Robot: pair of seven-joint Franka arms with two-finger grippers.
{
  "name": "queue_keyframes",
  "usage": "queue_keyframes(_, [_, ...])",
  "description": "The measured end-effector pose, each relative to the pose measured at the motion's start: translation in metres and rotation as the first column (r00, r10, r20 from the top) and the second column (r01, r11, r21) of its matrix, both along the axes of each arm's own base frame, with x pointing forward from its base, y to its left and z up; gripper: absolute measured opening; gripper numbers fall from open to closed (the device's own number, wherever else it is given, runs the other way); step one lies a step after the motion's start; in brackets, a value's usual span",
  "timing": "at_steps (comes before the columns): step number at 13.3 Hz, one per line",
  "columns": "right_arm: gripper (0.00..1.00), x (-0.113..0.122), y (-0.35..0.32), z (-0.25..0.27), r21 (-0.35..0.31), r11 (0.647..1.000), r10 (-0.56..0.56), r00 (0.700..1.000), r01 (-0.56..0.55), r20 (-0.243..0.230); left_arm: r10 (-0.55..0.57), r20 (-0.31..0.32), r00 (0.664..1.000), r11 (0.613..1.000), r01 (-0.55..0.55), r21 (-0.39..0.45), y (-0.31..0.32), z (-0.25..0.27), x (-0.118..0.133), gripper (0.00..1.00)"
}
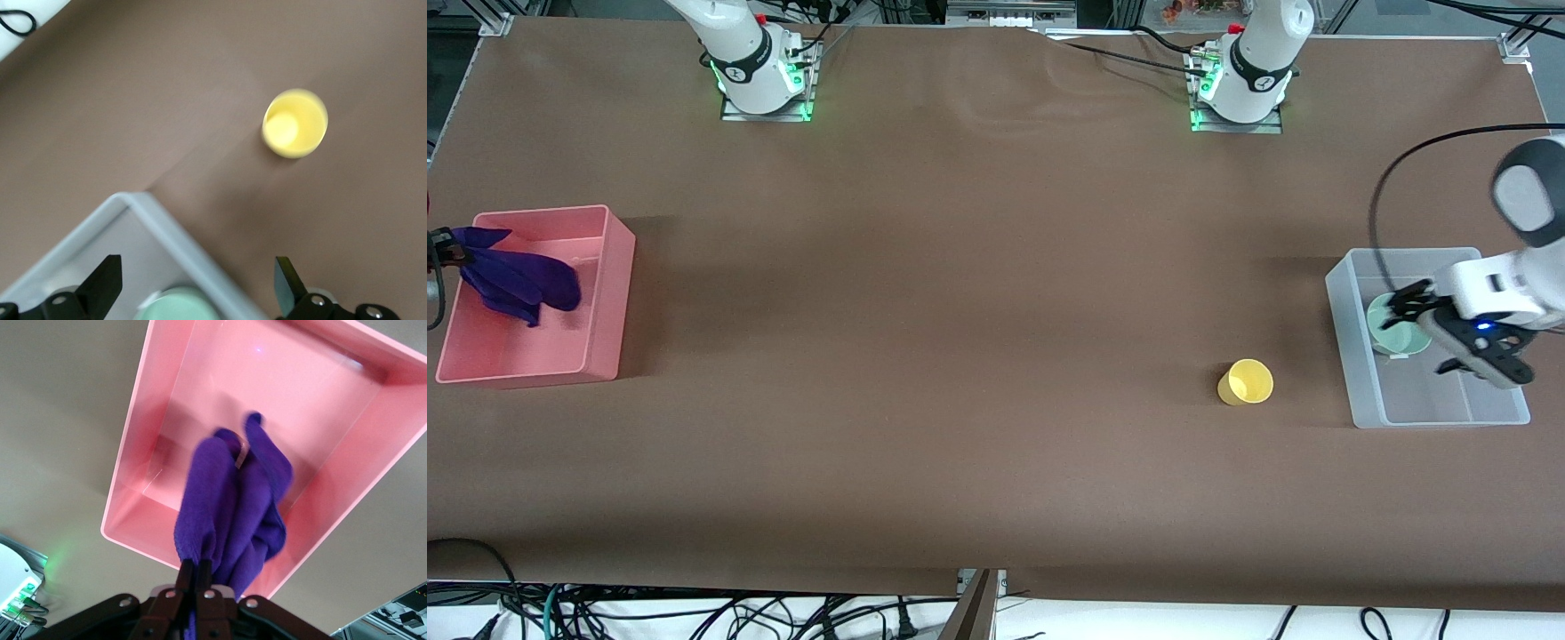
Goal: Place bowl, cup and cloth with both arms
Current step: 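Open the left gripper and move it to the yellow cup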
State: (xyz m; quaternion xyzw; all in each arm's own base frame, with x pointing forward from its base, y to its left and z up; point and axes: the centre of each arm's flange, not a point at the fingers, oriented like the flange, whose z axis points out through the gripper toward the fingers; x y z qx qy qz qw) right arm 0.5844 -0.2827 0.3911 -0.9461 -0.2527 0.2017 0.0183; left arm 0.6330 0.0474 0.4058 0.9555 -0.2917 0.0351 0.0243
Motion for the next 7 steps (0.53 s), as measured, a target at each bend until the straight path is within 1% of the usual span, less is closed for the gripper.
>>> queue_keyframes(1, [0.19,0.001,0.002,0.002,0.009,1.0,-0.003,1.0,0.003,0.011,0.097,-0.028,0.995,0.995,-0.098,-0.011,-0.027,-0.011,0.001,1.0])
queue_keyframes(2, [0.3,0.002,0.005,0.008,0.024,1.0,-0.008,0.999,0.008,0.032,0.185,-0.06,0.981,0.982,-0.186,-0.011,-0.049,-0.027,0.002,1.0])
queue_keyframes(3, [0.41,0.005,0.008,0.016,0.04,0.999,-0.015,0.998,0.013,0.059,0.246,-0.075,0.966,0.969,-0.247,-0.007,-0.062,-0.043,0.004,1.0])
queue_keyframes(5, [0.61,0.011,0.015,0.039,0.063,0.998,-0.029,0.992,0.022,0.121,0.307,-0.058,0.95,0.951,-0.308,0.0,-0.071,-0.077,0.011,1.0])
queue_keyframes(6, [0.73,0.014,0.023,0.052,0.066,0.997,-0.051,0.989,0.042,0.14,0.327,-0.056,0.944,0.945,-0.327,-0.003,-0.072,-0.095,0.014,1.0])
queue_keyframes(7, [0.82,0.019,0.04,0.067,0.067,0.995,-0.089,0.985,0.08,0.148,0.346,-0.066,0.936,0.937,-0.348,-0.02,-0.074,-0.114,0.016,0.98])
